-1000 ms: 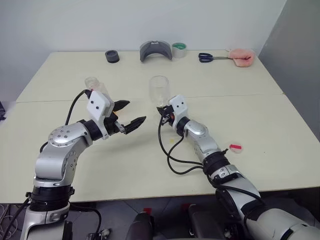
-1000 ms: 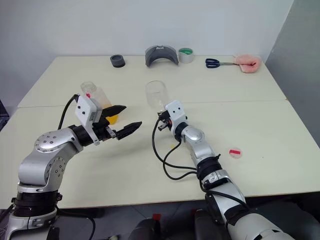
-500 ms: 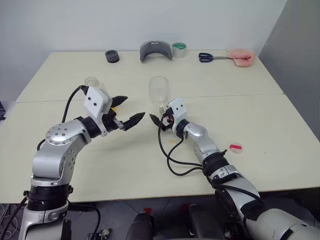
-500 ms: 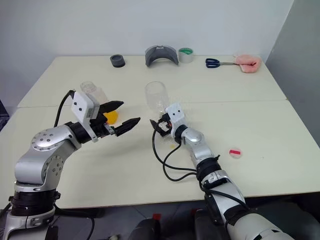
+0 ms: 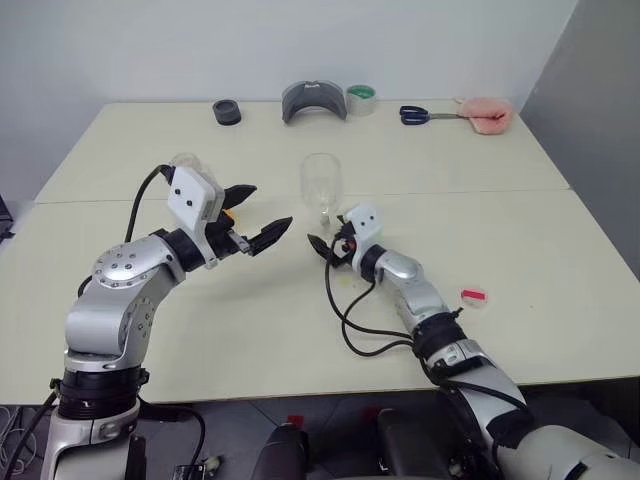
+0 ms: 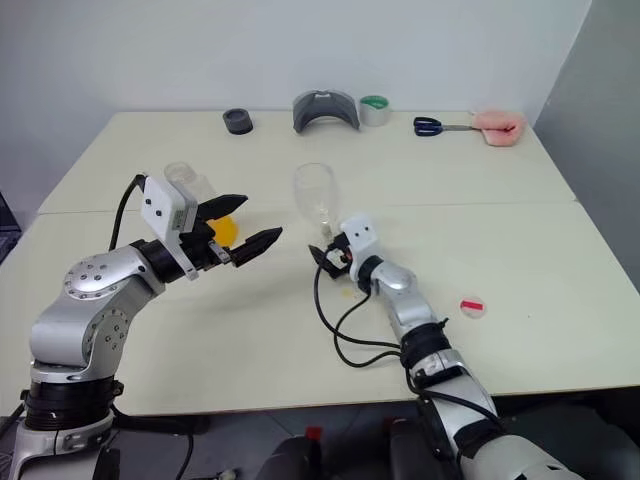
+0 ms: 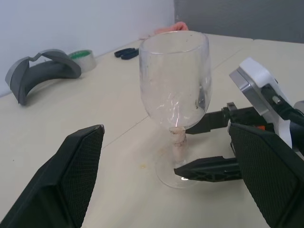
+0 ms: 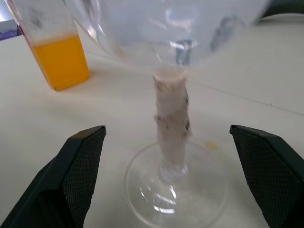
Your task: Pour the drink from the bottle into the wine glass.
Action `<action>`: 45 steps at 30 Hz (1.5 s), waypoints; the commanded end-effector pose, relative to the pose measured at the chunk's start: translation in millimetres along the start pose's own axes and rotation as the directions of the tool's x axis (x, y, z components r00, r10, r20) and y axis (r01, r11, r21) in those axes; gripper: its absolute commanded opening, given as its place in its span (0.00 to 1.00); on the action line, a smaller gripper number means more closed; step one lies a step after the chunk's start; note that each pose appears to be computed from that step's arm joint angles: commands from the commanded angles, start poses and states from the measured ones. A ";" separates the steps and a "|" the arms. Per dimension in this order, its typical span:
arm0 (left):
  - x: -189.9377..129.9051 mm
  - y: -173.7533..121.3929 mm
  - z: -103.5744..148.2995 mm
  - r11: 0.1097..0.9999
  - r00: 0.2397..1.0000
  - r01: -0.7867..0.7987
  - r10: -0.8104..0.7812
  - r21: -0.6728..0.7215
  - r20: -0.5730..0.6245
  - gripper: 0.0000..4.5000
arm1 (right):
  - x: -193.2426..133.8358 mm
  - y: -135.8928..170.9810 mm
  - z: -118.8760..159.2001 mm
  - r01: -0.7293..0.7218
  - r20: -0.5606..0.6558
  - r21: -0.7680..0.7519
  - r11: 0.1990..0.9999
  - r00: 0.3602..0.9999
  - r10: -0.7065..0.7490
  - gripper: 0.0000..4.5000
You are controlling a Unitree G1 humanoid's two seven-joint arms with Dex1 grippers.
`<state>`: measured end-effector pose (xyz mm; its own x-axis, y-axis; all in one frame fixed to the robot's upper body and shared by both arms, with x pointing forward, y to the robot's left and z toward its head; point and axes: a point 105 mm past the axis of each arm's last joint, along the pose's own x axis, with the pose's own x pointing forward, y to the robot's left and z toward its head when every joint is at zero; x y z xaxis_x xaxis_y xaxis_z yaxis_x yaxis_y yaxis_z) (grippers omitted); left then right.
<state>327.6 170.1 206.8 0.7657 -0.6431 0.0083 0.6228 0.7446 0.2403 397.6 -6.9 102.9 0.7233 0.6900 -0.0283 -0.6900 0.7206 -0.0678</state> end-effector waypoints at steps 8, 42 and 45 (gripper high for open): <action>-25.9 9.8 -50.6 0.962 0.962 -0.268 0.264 -0.060 -0.065 1.00 | -74.1 28.2 14.8 -0.224 -0.033 -0.105 0.969 0.975 0.221 0.99; -29.5 95.1 -74.4 0.885 0.883 -0.463 0.466 0.054 -0.065 1.00 | -111.4 67.4 71.5 -0.395 0.004 -0.256 0.882 0.912 0.409 0.99; -24.8 97.6 -72.1 0.888 0.886 -0.456 0.459 0.054 -0.060 1.00 | -111.0 67.6 72.8 -0.392 0.006 -0.261 0.882 0.913 0.408 0.99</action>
<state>378.5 272.9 144.2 0.9791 -0.2027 0.0168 0.1942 0.9563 0.2183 271.6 -34.1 160.4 0.3913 0.9159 -0.0900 -0.8976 0.3582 -0.2568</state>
